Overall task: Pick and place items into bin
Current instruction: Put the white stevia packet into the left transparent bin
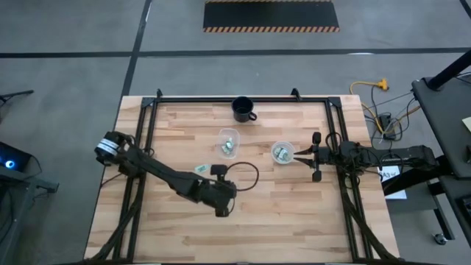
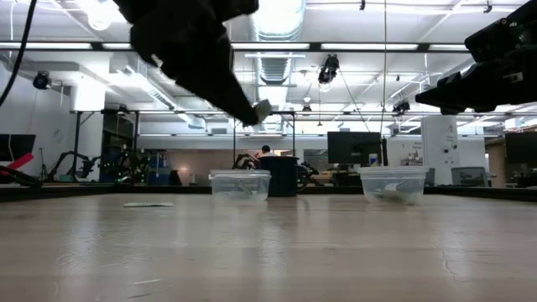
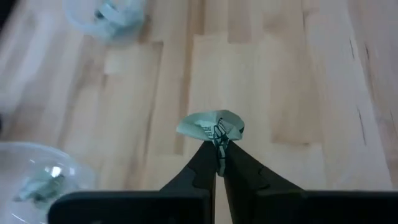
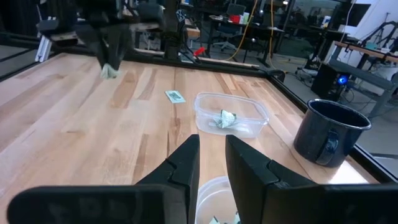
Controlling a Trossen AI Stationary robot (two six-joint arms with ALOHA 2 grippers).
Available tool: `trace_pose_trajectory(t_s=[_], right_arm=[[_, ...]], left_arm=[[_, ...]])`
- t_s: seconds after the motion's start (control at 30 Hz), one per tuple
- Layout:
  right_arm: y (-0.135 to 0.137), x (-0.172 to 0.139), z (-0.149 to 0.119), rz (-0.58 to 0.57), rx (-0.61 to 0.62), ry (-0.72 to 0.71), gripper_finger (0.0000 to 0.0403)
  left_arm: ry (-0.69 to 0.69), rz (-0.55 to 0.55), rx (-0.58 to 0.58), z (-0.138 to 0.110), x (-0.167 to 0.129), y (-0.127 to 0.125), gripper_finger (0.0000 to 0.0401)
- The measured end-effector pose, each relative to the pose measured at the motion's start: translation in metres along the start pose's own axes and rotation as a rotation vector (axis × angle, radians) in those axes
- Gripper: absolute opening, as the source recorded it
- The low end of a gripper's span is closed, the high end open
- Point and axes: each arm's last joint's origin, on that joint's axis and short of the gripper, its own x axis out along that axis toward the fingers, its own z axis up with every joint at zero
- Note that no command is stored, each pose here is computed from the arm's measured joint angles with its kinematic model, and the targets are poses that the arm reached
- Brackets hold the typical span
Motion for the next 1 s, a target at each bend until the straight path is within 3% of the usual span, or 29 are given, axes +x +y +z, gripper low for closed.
trace_pose_trajectory(t_s=[0.3, 0.5, 0.73, 1.0], right_arm=[[0.0, 0.0, 0.0, 0.0, 0.0, 0.0, 0.0068], [0.0, 0.0, 0.0, 0.0, 0.0, -0.001, 0.0068], [0.0, 0.0, 0.0, 0.0, 0.0, -0.001, 0.0068], [0.0, 0.0, 0.0, -0.001, 0.0, -0.001, 0.0068]], left_arm=[[-0.077, 0.032, -0.026, 0.014, -0.003, 0.03, 0.0], [-0.168, -0.018, -0.057, 0.013, 0.005, 0.056, 0.0], [-0.237, 0.048, -0.16, -0.003, 0.012, 0.096, 0.0], [-0.343, 0.129, -0.31, -0.042, 0.011, 0.136, 0.0]])
